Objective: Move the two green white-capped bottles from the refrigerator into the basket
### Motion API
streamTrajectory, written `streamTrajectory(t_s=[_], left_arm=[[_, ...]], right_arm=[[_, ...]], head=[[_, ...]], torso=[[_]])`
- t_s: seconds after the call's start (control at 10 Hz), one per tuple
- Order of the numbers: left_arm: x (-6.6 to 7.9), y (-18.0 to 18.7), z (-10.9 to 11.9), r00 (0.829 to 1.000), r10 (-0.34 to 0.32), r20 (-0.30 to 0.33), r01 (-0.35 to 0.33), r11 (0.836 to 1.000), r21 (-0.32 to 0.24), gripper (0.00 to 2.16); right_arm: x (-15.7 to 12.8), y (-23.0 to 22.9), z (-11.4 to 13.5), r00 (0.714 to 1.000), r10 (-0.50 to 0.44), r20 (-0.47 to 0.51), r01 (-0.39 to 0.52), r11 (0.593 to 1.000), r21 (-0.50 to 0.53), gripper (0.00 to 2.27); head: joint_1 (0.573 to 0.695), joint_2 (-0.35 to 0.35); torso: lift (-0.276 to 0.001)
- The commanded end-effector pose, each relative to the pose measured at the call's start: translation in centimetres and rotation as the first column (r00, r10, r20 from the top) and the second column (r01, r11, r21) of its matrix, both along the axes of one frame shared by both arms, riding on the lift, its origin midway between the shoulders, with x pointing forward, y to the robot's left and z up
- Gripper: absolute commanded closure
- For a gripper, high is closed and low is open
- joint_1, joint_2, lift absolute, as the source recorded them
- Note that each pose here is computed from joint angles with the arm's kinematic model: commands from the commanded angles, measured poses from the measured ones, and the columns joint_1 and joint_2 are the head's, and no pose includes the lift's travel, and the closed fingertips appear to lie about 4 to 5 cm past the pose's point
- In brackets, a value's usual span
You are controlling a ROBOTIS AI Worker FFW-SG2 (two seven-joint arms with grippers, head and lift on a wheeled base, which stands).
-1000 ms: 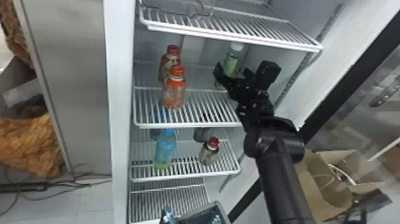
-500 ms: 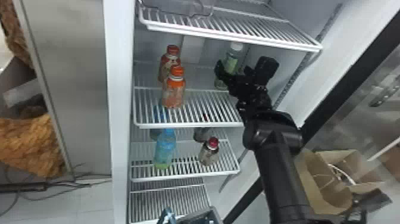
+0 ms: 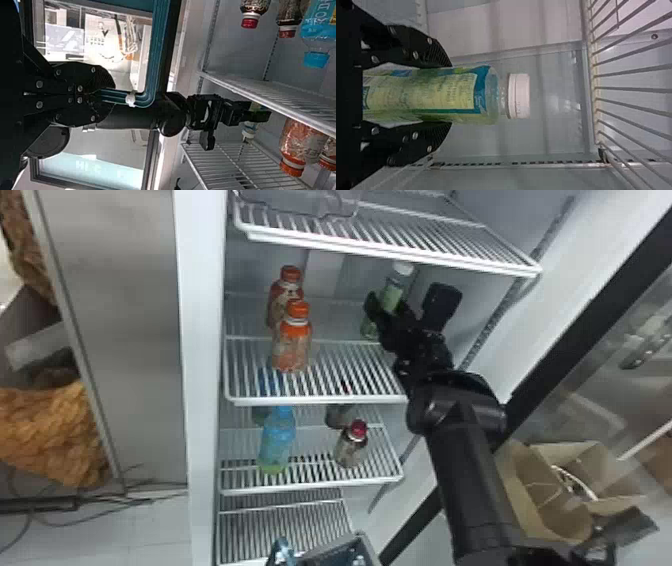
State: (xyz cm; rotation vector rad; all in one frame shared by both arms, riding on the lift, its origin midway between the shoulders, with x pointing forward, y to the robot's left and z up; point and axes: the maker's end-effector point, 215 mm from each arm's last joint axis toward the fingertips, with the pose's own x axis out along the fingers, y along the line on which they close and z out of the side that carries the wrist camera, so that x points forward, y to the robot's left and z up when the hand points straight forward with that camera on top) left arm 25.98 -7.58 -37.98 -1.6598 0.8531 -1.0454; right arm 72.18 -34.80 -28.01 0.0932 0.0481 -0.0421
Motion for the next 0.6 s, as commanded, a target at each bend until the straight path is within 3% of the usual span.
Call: streamTrajectory(t_s=[0.0, 0.5], left_arm=[[0.04, 0.03, 0.00, 1.000, 0.001, 0.000, -0.001, 1.000, 0.000, 1.21], [-0.03, 0.08, -0.02, 1.000, -0.001, -0.002, 0.001, 1.000, -0.001, 1.21]], right_arm=[[-0.04, 0.30, 0.15, 1.000, 0.006, 0.002, -0.006, 1.000, -0.003, 1.04], [-0.38, 0.64, 1.04, 0.999, 0.013, 0.039, -0.012, 1.000, -0.022, 1.05]], head=[[0.695, -0.350], [0.695, -0.350]], torso=[[-0.004], [-0.004]])
